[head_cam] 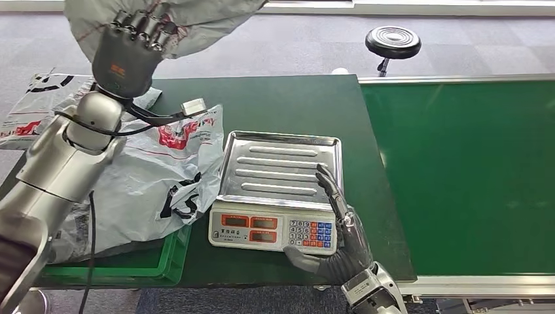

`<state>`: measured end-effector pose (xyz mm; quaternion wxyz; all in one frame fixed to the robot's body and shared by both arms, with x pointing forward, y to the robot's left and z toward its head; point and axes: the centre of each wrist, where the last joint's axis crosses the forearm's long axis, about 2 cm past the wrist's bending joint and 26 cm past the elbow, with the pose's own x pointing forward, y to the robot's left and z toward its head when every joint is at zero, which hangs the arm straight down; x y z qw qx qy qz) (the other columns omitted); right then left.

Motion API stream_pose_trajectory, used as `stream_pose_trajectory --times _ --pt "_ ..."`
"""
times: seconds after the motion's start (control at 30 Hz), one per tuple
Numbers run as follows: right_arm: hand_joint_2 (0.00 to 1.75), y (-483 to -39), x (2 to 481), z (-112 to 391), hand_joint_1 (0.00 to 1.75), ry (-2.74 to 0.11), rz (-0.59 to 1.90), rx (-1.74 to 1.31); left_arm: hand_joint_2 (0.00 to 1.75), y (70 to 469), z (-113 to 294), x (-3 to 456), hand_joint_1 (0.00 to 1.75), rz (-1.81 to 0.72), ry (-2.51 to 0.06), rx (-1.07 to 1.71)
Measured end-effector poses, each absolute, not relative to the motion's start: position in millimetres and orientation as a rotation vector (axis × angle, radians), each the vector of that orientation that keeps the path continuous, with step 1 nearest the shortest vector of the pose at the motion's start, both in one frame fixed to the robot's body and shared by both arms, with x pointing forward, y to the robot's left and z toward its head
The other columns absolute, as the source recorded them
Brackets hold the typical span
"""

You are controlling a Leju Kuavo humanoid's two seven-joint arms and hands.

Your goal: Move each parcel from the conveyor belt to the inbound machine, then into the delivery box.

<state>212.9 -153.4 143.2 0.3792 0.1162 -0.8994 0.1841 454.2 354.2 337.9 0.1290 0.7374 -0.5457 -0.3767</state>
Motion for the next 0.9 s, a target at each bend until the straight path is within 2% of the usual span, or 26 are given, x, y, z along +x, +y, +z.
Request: stream_pose_trajectory --times 0.1,0.2,0.5,0.7,0.87,0.9 --pt "1.75 -160 201 136 0.0 -2.274 0.461 0.269 1.75 401 343 446 1.75 -1.011 -1.51 2.221" --pt "1.75 -164 194 133 0.0 -2.265 0.451 0.249 1.75 429 336 437 1.75 -0.979 -1.435 2.248" --pt "1.75 -169 186 131 0.0 -2.252 0.439 0.219 1.75 454 314 424 1.75 -0.955 -1.293 2.237" --pt "1.75 -180 168 126 0.0 -2.215 0.398 0.145 1.75 471 220 393 1.75 -1.125 -1.067 1.998" --pt "1.75 -191 154 119 0.0 -2.19 0.394 0.112 1.75 485 128 330 1.75 -1.301 -0.915 1.655" --pt "1.75 -192 154 119 0.0 -2.189 0.394 0.11 1.75 486 120 321 1.75 -1.313 -0.904 1.614"
